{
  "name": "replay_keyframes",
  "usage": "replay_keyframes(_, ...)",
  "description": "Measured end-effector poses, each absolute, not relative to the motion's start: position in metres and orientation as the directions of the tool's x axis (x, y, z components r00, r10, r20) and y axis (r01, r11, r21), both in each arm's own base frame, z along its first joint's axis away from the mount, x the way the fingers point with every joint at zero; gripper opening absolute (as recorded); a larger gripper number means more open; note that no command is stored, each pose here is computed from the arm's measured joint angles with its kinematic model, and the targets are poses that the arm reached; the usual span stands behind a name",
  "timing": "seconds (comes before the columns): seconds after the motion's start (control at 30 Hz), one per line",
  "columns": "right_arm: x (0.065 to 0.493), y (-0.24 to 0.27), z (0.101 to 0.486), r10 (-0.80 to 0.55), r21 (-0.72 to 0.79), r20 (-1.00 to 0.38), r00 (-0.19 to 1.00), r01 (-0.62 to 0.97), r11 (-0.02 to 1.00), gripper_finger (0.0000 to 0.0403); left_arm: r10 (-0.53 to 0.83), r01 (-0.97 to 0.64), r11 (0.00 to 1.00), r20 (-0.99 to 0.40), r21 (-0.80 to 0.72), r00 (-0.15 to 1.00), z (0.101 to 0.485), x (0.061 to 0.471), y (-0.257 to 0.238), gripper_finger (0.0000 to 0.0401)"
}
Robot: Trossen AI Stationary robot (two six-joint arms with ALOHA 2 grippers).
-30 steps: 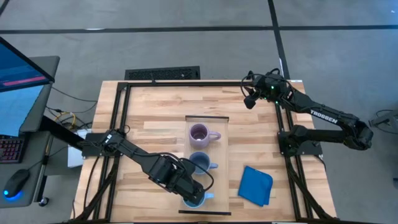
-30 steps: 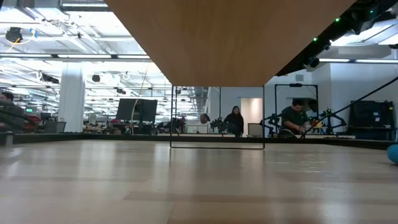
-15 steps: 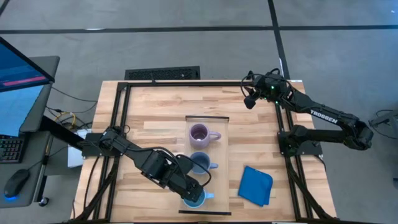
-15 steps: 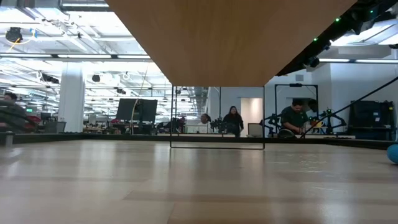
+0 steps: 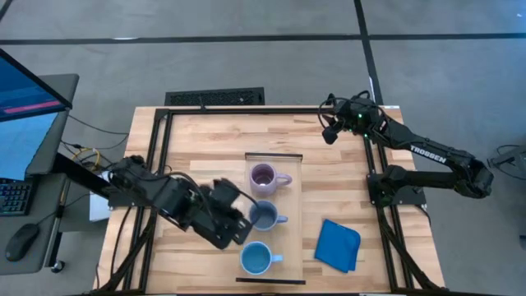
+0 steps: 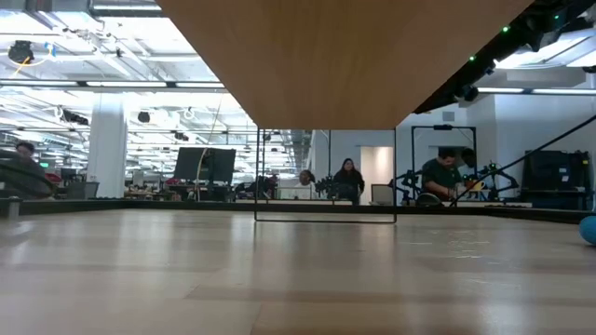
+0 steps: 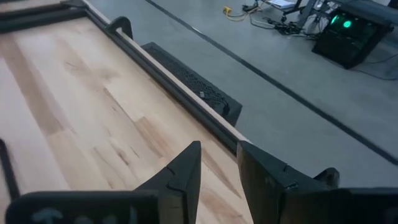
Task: Stack small to large cups/mugs on shelf
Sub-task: Put the light blue mug on the shelf
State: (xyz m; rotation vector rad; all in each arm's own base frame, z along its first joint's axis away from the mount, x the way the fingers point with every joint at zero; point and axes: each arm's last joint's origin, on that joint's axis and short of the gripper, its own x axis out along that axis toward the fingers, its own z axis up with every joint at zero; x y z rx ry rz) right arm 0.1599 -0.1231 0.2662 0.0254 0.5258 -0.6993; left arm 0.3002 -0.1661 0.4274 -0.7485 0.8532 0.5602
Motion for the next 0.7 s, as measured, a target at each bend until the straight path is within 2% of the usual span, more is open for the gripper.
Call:
replay_keyframes(0.17,0.158,-0.111,0.276,-0.586,-0.129,-0.434,0.685,0.596,0.792,0.0127,0.35,-0.606,0.78,-0.691,-0.159,0.632,0.443,0.291,-0.154,0.0105)
replay_keyframes(0.33,0.15,-0.085,0.308,-0.506,-0.048,-0.357,0.785,0.526,0.849,0.0127,0.419,-0.497,0.866,-0.616,0.051,0.667,0.457,0.279,-0.144,0.0105)
replay_keyframes(0.43,0.141,-0.066,0.33,-0.413,0.054,-0.245,0.877,0.438,0.897,0.0127,0.464,-0.424,0.88,-0.567,0.212,0.68,0.464,0.273,-0.139,0.0105)
replay_keyframes(0.53,0.131,-0.048,0.349,-0.34,0.087,-0.102,0.935,0.349,0.933,0.0127,0.49,-0.364,0.871,-0.523,0.33,0.697,0.475,0.261,-0.132,0.0105)
replay_keyframes(0.7,0.115,-0.027,0.363,-0.224,0.072,0.033,0.974,0.221,0.973,0.0127,0.489,-0.344,0.868,-0.499,0.357,0.716,0.489,0.224,-0.109,0.0105)
